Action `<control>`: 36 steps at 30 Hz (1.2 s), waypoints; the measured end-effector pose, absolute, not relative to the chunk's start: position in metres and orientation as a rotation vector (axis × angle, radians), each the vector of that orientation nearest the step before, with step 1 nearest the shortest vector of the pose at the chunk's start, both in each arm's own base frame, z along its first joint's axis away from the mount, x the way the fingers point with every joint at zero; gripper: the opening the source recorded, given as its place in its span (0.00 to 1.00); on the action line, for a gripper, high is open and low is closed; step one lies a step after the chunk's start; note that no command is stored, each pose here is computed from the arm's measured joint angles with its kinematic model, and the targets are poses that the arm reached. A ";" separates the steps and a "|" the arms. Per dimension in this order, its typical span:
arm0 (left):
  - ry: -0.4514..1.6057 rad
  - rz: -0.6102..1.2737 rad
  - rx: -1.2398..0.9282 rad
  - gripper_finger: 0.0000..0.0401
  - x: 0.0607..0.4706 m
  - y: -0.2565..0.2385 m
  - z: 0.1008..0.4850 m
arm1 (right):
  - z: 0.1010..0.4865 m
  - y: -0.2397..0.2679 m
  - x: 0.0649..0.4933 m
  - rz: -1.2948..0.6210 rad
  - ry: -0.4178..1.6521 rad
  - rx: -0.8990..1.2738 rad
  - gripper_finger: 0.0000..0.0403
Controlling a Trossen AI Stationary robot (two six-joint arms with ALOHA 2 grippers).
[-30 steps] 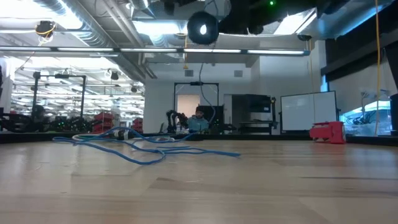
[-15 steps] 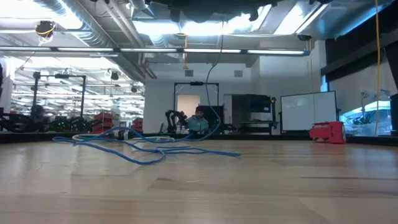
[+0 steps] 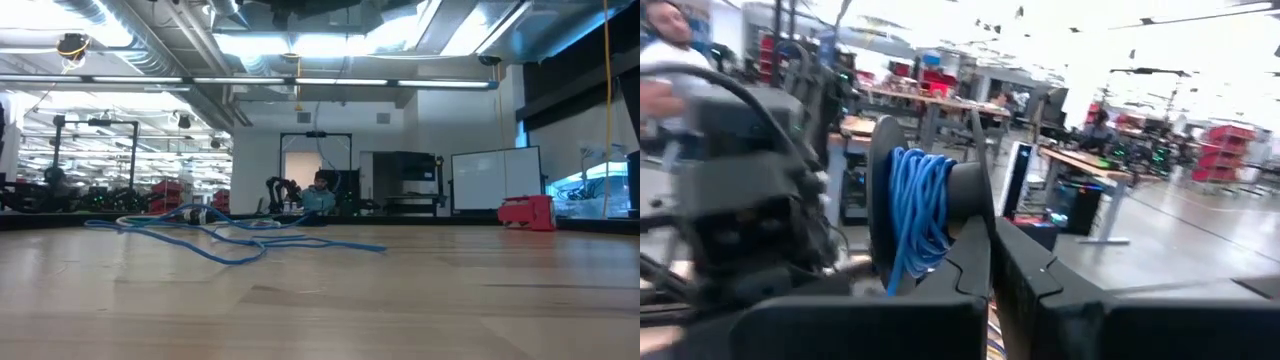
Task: Coil cords
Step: Coil the blue wire onto the black spool
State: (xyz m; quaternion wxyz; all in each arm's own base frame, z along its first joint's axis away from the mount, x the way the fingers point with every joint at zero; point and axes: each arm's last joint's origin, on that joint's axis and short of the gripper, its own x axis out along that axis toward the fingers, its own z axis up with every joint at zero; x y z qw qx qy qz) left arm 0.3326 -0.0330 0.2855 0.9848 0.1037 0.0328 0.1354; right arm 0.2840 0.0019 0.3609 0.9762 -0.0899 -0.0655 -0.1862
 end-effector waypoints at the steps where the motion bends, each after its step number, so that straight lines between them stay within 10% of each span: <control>1: 0.071 0.273 0.209 0.02 0.333 -0.032 0.285 | 0.363 0.002 0.282 -0.362 -0.140 -0.178 0.01; 36: 0.237 0.304 0.214 0.00 0.332 -0.016 0.266 | 0.406 0.003 0.225 -0.233 -0.279 -0.158 0.01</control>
